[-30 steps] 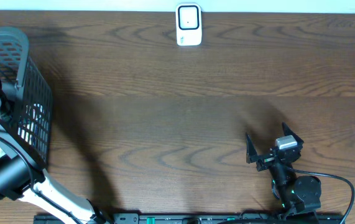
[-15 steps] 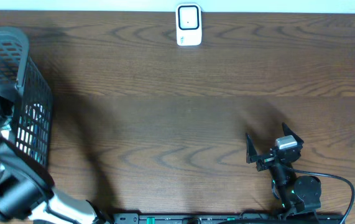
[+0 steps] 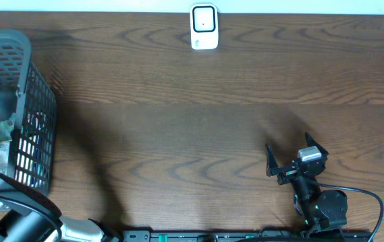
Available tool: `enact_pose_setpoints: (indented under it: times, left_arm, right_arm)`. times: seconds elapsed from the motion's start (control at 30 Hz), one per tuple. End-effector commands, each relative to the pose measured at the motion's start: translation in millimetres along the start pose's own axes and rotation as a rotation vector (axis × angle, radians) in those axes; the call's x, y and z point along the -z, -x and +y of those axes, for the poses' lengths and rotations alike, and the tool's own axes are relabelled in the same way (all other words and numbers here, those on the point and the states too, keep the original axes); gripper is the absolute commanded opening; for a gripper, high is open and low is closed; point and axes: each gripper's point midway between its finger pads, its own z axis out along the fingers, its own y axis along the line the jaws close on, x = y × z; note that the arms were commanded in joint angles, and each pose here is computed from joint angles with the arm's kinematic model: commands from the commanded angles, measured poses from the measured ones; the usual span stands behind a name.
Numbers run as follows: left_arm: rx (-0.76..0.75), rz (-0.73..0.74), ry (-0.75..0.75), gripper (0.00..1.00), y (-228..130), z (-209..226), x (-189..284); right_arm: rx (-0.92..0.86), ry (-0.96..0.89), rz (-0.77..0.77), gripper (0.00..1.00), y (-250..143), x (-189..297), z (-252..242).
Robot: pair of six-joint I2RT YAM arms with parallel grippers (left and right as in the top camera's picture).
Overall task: Scan the item barcode
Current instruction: 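Grasp the white snack bag in the basket with the left gripper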
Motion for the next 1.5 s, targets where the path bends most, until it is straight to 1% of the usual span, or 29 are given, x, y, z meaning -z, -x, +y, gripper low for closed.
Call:
enact_pose_setpoints:
  times: [0.0, 0.07, 0.17, 0.43, 0.6, 0.67, 0.77, 0.83, 1.0, 1.13, 1.17, 1.2, 1.23, 1.27, 1.33, 1.37, 1.47]
  left_arm:
    - [0.124, 0.030, 0.037, 0.98, -3.8, 18.8, -21.4]
    - [0.136, 0.049, -0.002, 0.98, -5.8, 14.6, -25.5]
    - [0.081, 0.069, -0.084, 0.98, -10.1, 0.7, -31.6]
    - [0.064, 0.053, -0.099, 0.98, -22.0, -0.4, -55.2]
    - [0.070, 0.030, -0.119, 0.98, -23.3, -3.3, -64.6]
    - [0.042, 0.027, -0.157, 0.98, -24.1, -10.1, -66.4]
    - [-0.037, 0.025, -0.271, 0.98, -26.9, -29.8, -68.0]
    - [-0.051, 0.025, -0.313, 0.98, -29.3, -36.5, -69.5]
    - [-0.052, 0.029, -0.314, 0.98, -33.3, -37.7, -77.7]
    - [-0.058, 0.067, -0.299, 0.88, -41.9, -37.5, -90.2]
    - [-0.064, 0.078, -0.301, 0.83, -44.6, -38.3, -92.9]
    - [-0.089, 0.096, -0.315, 0.68, -49.2, -41.4, -96.8]
    - [-0.099, 0.098, -0.317, 0.49, -49.7, -42.1, -98.3]
    - [-0.099, 0.095, -0.317, 0.35, -49.0, -42.1, -98.2]
    - [-0.095, 0.084, -0.324, 0.19, -44.9, -43.0, -95.2]
    - [-0.093, 0.072, -0.330, 0.08, -41.3, -44.0, -91.3]
    - [-0.088, 0.038, -0.384, 0.08, -30.4, -51.0, -72.2]
  right_arm:
    - [-0.009, 0.002, 0.001, 0.99, -0.6, 0.1, 1.0]
    - [-0.009, 0.002, 0.001, 0.99, -0.6, 0.1, 1.0]
    - [-0.009, 0.002, 0.001, 0.99, -0.6, 0.1, 1.0]
    - [-0.009, 0.002, 0.001, 0.99, -0.6, 0.1, 1.0]
    - [-0.009, 0.002, 0.001, 0.99, -0.6, 0.1, 1.0]
    - [-0.009, 0.002, 0.001, 0.99, -0.7, 0.1, 1.0]
    - [-0.009, 0.002, 0.001, 0.99, -0.6, 0.1, 1.0]
    - [-0.009, 0.002, 0.001, 0.99, -0.6, 0.1, 1.0]
    - [-0.009, 0.002, 0.001, 0.99, -0.7, 0.1, 1.0]
    - [-0.009, 0.002, 0.001, 0.99, -0.6, 0.1, 1.0]
    - [-0.009, 0.002, 0.001, 0.99, -0.6, 0.1, 1.0]
    - [-0.009, 0.002, 0.001, 0.99, -0.6, 0.1, 1.0]
    - [-0.009, 0.002, 0.001, 0.99, -0.6, 0.1, 1.0]
    - [-0.009, 0.002, 0.001, 0.99, -0.6, 0.1, 1.0]
    - [-0.009, 0.002, 0.001, 0.99, -0.7, 0.1, 1.0]
    - [-0.009, 0.002, 0.001, 0.99, -0.6, 0.1, 1.0]
    - [-0.009, 0.002, 0.001, 0.99, -0.6, 0.1, 1.0]
